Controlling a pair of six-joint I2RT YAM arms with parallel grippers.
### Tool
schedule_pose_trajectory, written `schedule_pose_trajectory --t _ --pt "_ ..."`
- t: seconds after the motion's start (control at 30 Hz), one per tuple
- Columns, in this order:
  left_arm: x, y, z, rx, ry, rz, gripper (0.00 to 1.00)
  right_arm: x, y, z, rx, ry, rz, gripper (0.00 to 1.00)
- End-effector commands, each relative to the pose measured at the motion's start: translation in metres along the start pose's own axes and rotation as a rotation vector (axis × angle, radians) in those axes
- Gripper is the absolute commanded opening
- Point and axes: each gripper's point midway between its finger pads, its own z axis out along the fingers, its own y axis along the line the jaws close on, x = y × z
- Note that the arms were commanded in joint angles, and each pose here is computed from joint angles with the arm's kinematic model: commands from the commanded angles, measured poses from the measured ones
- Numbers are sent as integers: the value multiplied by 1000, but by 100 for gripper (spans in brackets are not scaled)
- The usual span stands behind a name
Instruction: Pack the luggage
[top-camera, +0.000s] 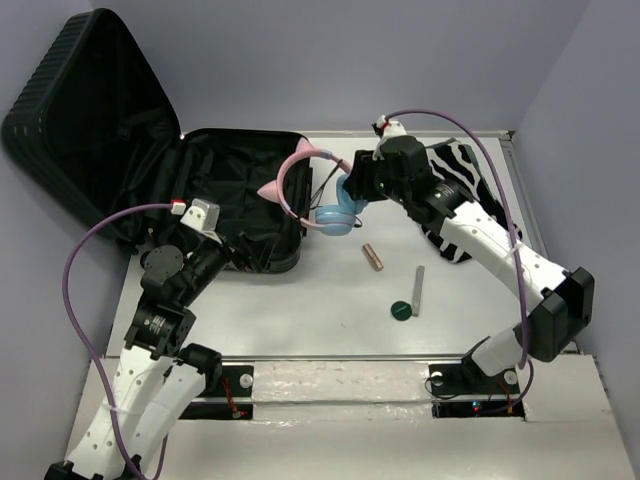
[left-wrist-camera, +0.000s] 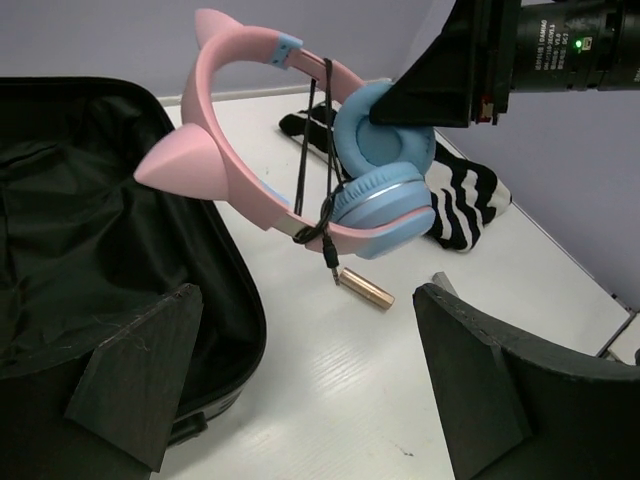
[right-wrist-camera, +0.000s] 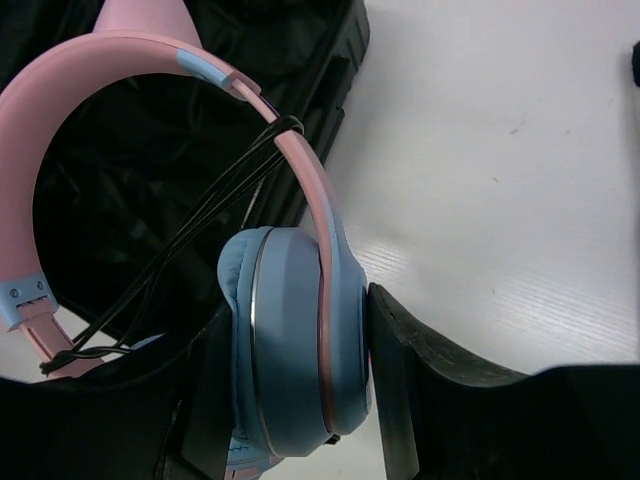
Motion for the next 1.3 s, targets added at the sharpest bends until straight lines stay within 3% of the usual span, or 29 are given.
schedule_pose_trajectory --t 0.0,0.1,0.17,0.2,0.27,0.3,0.33,0.37,0.4,0.47,0.57,0.6,0.7,0.73,0.8,0.87,0.97,1.27 --pt "-23 -1 -3 -17 -72 12 99 -77 55 2 -185 -200 55 7" --pt "-23 2 -4 -32 -76 8 99 -61 81 47 -244 -145 78 8" --pt "-24 4 -4 -45 -80 7 99 -74 100 62 -272 -173 88 9" --pt "-25 6 -5 -53 -84 8 99 -59 99 91 -253 -133 102 9" --pt "-26 6 -5 -58 -89 7 99 -72 125 100 -300 -158 114 14" --pt "-26 7 -5 -63 -89 8 99 -71 129 109 -310 -151 136 22" --pt "-26 8 -5 -65 -91 9 99 -52 138 129 -332 -103 135 45" --pt "-26 9 -5 -70 -91 8 99 -65 149 127 -368 -118 155 61" --pt "-27 9 -5 -72 -95 8 99 -58 153 133 -394 -93 154 84" --pt "-28 10 -6 -78 -97 7 99 -62 153 130 -393 -104 126 93" --pt "-28 11 -6 -86 -100 -1 99 -68 123 113 -290 -145 51 87" --pt "-28 11 -6 -86 -101 -2 99 -41 99 119 -226 -95 33 82" --pt "-29 10 -6 -82 -102 -5 99 -31 60 89 -127 -103 -28 65" --pt "-28 10 -6 -82 -99 -5 99 8 30 91 -54 -30 -63 62" --pt "-27 9 -6 -73 -96 -5 99 27 1 69 26 3 -103 61" --pt "-26 7 -5 -65 -90 -7 99 73 -42 54 112 113 -99 63" --pt "-25 7 -5 -61 -88 -7 99 123 -77 40 133 241 -83 70" --pt "-21 8 -3 -61 -75 -10 99 182 -132 42 236 418 -83 76"
